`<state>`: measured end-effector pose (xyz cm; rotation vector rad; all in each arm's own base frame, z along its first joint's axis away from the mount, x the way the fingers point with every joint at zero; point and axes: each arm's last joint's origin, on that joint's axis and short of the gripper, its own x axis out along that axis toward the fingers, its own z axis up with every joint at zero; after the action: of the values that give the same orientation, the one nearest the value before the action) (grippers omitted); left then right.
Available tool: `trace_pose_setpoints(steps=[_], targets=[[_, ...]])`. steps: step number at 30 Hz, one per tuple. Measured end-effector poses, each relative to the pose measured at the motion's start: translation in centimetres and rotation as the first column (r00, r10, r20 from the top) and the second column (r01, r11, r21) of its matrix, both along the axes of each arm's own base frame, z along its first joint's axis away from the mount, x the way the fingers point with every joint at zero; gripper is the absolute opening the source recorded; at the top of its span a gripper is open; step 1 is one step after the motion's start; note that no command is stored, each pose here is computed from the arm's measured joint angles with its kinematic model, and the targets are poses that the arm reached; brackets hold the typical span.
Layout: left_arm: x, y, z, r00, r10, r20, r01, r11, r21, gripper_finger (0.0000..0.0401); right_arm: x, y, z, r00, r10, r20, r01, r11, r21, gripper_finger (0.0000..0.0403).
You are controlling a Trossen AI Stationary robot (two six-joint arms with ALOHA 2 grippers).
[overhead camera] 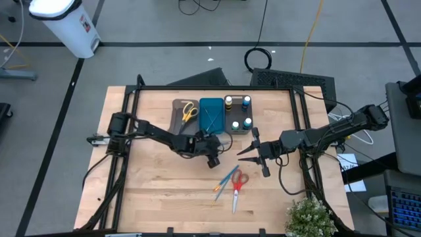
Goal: Pick & Place Paint Supplies
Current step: Put the blue paint brush into the blue bin
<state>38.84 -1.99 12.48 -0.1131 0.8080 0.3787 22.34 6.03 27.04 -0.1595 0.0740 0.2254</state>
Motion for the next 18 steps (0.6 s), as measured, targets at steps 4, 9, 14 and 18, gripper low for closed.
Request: trace_pose_setpoints(steps=[4, 9, 14, 18], targets=[[0.0, 1.1, -1.0, 0.999, 0.025, -0.034, -0.025, 1.000, 0.001, 0.0208, 0.0, 0.0, 0.0, 1.000, 0.000, -0.004, 0.000, 1.000, -0.002, 0.0073], [0.0, 1.5, -1.3, 0.999, -0.001, -0.054, -0.002, 0.998, -0.061, 0.0206, 0.0, 0.0, -0.1, 1.000, 0.000, -0.005, 0.000, 1.000, -0.001, 0.0073], [0.0, 0.9, -1.4, 0.996, -0.069, -0.061, 0.061, 0.990, -0.126, 0.0161, 0.0, 0.0, -0.1, 1.000, 0.000, -0.006, 0.000, 1.000, -0.002, 0.0073], [-0.3, 0.2, -1.6, 0.991, -0.092, -0.099, 0.078, 0.988, -0.135, 0.0092, 0.0, 0.0, -0.1, 1.000, 0.000, -0.006, 0.000, 1.000, -0.002, 0.0073]])
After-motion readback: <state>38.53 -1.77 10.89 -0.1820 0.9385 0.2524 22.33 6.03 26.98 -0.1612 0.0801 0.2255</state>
